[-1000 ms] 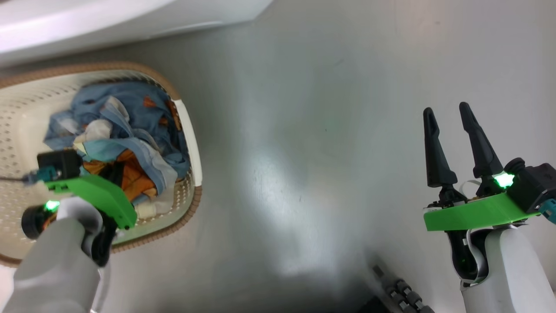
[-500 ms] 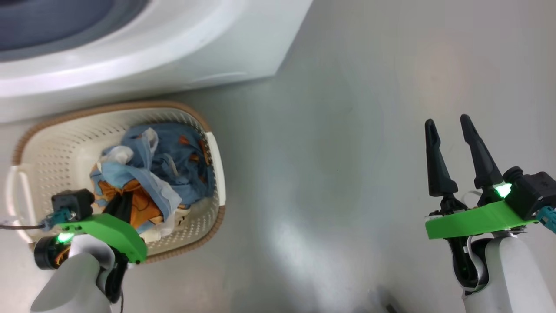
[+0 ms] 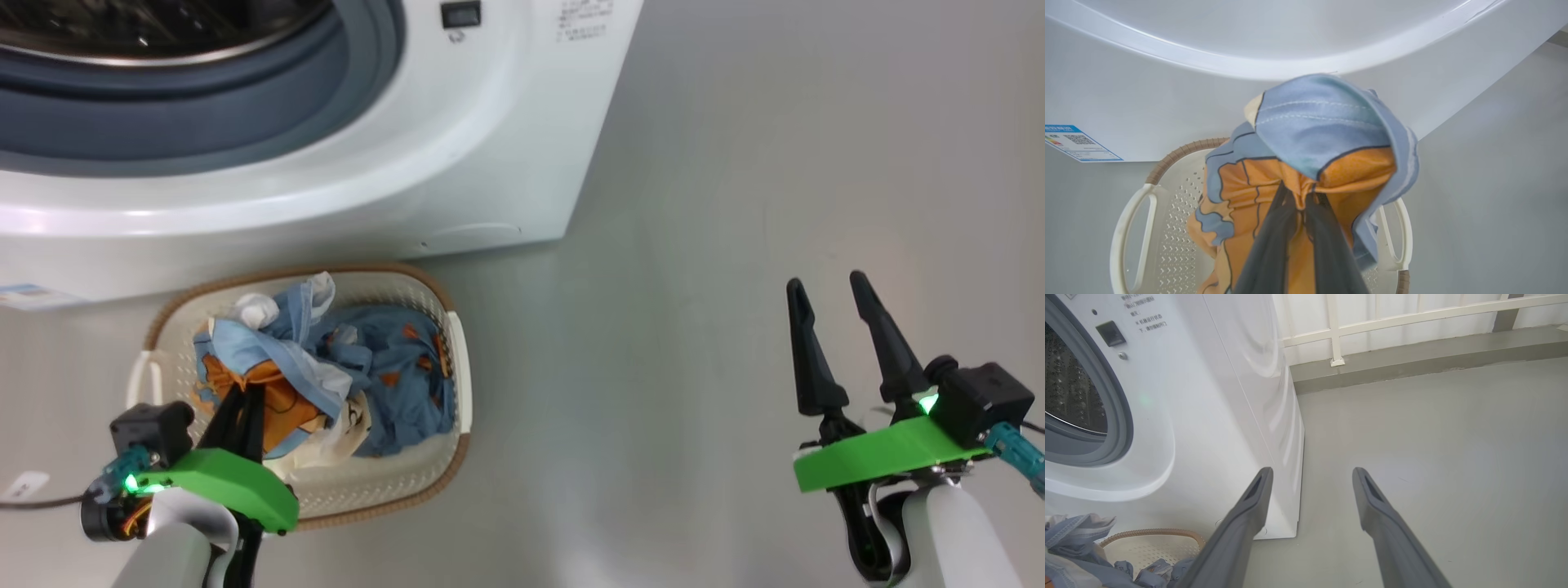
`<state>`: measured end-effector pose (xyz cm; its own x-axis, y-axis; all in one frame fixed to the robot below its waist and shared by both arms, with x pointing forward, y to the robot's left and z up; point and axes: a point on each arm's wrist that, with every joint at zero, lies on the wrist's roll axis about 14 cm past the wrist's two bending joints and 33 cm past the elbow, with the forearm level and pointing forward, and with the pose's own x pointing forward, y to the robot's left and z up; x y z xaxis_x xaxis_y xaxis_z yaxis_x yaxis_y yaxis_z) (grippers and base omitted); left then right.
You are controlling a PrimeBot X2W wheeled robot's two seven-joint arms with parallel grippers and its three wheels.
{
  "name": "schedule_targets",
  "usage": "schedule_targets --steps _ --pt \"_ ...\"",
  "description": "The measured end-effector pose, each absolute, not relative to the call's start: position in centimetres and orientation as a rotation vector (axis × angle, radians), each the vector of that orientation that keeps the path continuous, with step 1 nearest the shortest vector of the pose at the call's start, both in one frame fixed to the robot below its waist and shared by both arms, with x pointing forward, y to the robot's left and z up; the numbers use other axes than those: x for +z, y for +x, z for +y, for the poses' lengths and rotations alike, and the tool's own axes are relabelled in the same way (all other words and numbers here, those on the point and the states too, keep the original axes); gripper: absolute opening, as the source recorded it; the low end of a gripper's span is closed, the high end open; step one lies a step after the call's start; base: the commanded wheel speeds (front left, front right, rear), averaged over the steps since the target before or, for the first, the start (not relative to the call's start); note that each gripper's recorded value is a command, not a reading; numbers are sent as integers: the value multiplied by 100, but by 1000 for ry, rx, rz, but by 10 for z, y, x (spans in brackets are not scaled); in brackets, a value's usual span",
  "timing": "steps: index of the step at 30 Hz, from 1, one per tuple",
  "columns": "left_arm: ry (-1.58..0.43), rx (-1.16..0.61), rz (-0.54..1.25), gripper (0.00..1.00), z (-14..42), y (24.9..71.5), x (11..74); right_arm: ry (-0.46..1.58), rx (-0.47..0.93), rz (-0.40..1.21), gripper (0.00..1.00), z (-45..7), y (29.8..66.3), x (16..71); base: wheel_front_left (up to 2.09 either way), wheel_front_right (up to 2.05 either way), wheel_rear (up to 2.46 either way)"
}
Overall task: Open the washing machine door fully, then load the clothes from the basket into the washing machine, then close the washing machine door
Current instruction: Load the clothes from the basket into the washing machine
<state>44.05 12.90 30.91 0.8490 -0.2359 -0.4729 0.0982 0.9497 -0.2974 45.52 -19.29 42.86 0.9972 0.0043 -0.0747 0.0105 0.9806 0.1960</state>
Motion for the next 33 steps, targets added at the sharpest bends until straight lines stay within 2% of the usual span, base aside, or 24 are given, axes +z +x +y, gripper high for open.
schedule_targets --steps 14,23,33 --pt "-210 -93 200 0 161 428 416 215 54 -11 100 -174 440 471 0 0 0" --pt "-151 -48 49 0 176 410 465 208 72 -47 100 -169 426 489 0 0 0" --pt "-115 15 -22 0 193 369 490 174 83 -71 100 -168 400 502 0 0 0"
